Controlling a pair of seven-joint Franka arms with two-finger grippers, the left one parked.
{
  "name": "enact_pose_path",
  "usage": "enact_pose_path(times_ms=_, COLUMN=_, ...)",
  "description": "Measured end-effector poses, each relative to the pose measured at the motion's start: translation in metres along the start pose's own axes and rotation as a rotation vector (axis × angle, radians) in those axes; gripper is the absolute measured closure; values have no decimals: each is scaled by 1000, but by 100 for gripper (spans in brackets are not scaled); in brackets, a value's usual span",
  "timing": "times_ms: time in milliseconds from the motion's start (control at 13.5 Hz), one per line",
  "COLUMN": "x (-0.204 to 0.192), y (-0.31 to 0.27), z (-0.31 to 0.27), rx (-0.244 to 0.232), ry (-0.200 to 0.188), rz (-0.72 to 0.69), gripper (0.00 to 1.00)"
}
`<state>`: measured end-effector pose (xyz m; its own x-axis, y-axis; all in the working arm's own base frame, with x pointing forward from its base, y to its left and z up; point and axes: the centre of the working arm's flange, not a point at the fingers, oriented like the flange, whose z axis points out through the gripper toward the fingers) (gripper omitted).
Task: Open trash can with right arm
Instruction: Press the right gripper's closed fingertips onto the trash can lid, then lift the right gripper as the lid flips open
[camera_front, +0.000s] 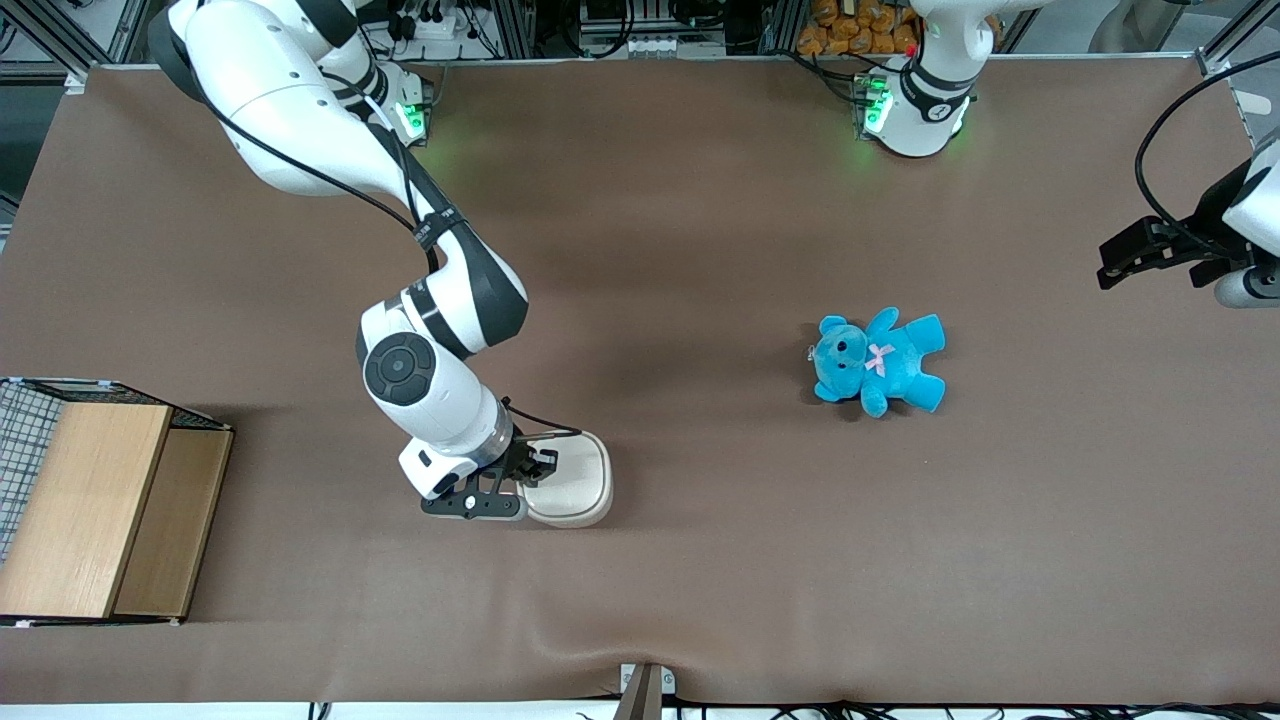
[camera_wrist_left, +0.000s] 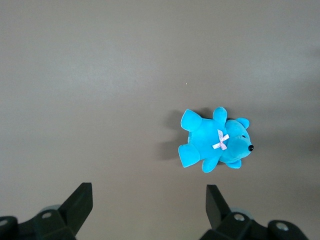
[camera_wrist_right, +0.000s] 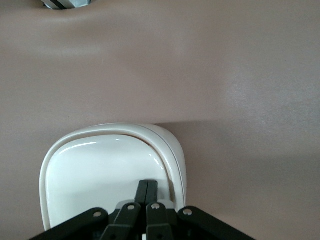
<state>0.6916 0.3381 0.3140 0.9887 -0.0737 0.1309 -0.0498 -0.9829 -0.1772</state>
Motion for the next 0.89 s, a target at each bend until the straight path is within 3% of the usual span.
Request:
enact_pose_path(times_ms=520, x=3, y=0, z=-7, rx=-5, ry=-4, rz=21, gripper=99)
enact_pose_path(times_ms=891, x=6, y=-8, z=-27, rx=0, ry=-46, rz=64, gripper=99)
